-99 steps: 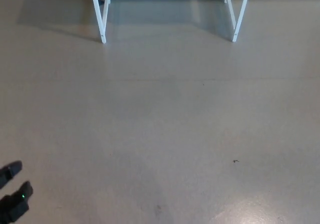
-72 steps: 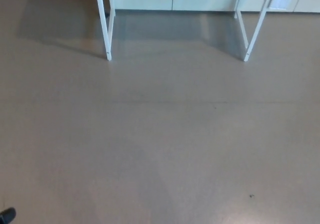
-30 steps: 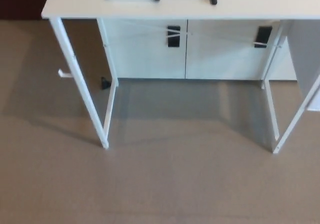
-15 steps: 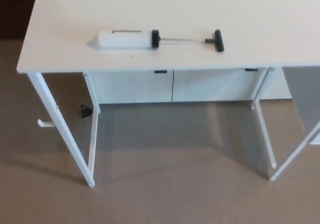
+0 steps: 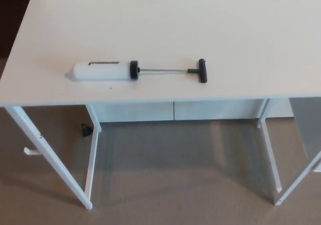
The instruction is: The robot walks towards a desk on which an air pump is kept in the middle. It lifts it up and holds it with its left hand and uses its right hand to compress it by pushing its handle inwards.
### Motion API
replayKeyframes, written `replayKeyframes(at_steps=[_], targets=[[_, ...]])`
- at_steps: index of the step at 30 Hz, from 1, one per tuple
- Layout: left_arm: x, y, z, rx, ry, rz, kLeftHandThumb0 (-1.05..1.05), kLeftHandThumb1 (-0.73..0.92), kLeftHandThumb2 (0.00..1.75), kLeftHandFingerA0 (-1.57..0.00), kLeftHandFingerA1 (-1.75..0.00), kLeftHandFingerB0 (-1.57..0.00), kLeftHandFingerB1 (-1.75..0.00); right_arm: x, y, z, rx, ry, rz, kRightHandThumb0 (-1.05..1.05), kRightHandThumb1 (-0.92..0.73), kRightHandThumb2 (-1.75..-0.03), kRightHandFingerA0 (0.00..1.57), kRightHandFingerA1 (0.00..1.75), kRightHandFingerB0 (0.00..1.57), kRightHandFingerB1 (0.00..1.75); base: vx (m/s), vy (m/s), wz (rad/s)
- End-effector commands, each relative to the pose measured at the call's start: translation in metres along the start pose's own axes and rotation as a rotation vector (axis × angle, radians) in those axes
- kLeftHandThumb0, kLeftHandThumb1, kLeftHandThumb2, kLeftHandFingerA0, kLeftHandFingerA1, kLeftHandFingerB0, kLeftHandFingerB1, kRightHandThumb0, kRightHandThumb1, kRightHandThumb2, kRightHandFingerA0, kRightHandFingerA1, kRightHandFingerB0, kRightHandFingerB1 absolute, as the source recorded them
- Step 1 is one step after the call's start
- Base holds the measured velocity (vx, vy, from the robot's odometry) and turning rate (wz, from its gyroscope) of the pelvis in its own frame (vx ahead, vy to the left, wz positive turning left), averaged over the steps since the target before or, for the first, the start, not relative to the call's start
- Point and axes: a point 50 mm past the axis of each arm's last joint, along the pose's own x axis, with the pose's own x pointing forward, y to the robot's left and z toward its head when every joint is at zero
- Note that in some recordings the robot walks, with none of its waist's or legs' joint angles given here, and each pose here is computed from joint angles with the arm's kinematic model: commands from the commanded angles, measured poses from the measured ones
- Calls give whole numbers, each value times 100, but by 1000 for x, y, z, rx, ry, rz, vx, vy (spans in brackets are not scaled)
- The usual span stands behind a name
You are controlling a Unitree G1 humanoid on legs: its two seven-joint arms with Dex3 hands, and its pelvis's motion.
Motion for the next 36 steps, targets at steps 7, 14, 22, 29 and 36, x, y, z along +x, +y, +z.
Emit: replayKeyframes(at_steps=[7, 14, 22, 29, 36], targets=[[-2, 8, 2, 12, 1, 22, -18, 81, 65, -45, -38, -32, -33, 3, -5, -8, -14, 37, -62, -1, -52, -89, 34, 59, 17, 50, 118, 85, -1], [-1, 7, 2, 21, 7, 28, -18, 78, 63, -47, -38, -33, -34, 4, -6, -10, -18, 41, -69, -1, -75, -63, 42, 54, 21, 40, 173, 166, 3], [0, 7, 2, 18, 0, 17, -17, 81, 64, -47, -38, -34, -34, 1, -6, -9, 3, 28, -57, 0, -79, -64, 40, 53, 22, 40, 157, -67, 14], [1, 6, 5, 39, -8, 18, -19, 77, 63, -47, -38, -34, -34, 5, -8, -11, -8, 40, -70, -2, -75, -62, 41, 52, 23, 40, 166, -169, -5], [2, 5, 6, 38, -7, 23, -18, 77, 62, -47, -38, -38, -35, 2, -7, -8, -9, 30, -69, -2, -74, -62, 40, 53, 24, 42, 15, 84, -3]])
